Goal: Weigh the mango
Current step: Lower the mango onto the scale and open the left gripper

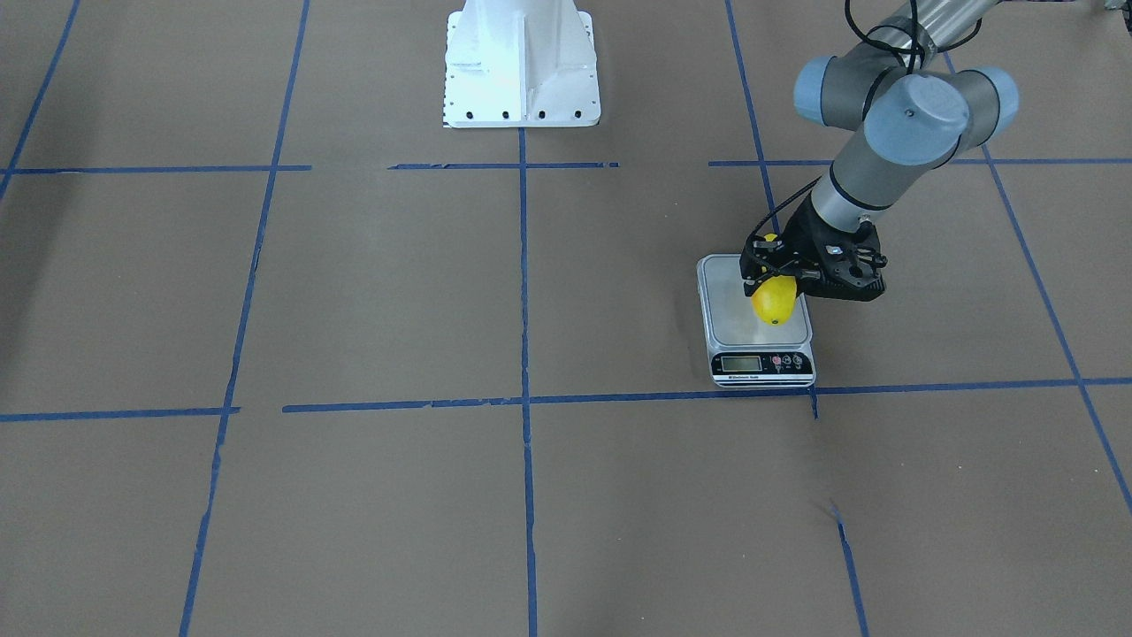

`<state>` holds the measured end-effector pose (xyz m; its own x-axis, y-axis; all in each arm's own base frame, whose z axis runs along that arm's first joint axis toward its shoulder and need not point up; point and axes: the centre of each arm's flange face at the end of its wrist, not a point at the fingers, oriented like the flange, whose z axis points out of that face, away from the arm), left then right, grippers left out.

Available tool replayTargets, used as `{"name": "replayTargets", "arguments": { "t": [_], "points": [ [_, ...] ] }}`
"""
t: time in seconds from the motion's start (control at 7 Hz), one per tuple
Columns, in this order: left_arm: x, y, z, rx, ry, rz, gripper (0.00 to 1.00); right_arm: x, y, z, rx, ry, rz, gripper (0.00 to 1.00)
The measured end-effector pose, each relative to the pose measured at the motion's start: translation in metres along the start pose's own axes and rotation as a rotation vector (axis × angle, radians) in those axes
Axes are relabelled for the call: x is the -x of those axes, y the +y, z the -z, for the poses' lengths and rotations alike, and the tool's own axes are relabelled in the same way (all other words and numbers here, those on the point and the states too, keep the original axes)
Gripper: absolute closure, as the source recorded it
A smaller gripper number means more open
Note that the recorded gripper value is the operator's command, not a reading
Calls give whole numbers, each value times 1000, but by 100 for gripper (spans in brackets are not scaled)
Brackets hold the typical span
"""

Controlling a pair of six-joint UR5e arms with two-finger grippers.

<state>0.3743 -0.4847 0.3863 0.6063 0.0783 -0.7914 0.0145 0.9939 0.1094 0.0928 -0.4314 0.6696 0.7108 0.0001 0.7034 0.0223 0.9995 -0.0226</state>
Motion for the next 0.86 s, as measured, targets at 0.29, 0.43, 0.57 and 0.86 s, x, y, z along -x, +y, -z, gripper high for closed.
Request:
{"name": "replayTargets", "arguments": {
  "t": [0.29, 0.43, 0.57, 0.86],
  "points": [
    [-1, 3, -12, 0, 1, -14, 0, 0, 0, 0, 0, 0, -1, 0],
    [-3, 3, -11, -2, 4, -21, 0, 0, 0, 0, -1, 0, 0, 0],
    [-4, 4, -9, -4, 7, -24, 0, 0, 0, 0, -1, 0, 0, 0],
    [-4, -2, 18, -39, 25, -56, 0, 0, 0, 1, -1, 0, 0, 0]
  ]
}}
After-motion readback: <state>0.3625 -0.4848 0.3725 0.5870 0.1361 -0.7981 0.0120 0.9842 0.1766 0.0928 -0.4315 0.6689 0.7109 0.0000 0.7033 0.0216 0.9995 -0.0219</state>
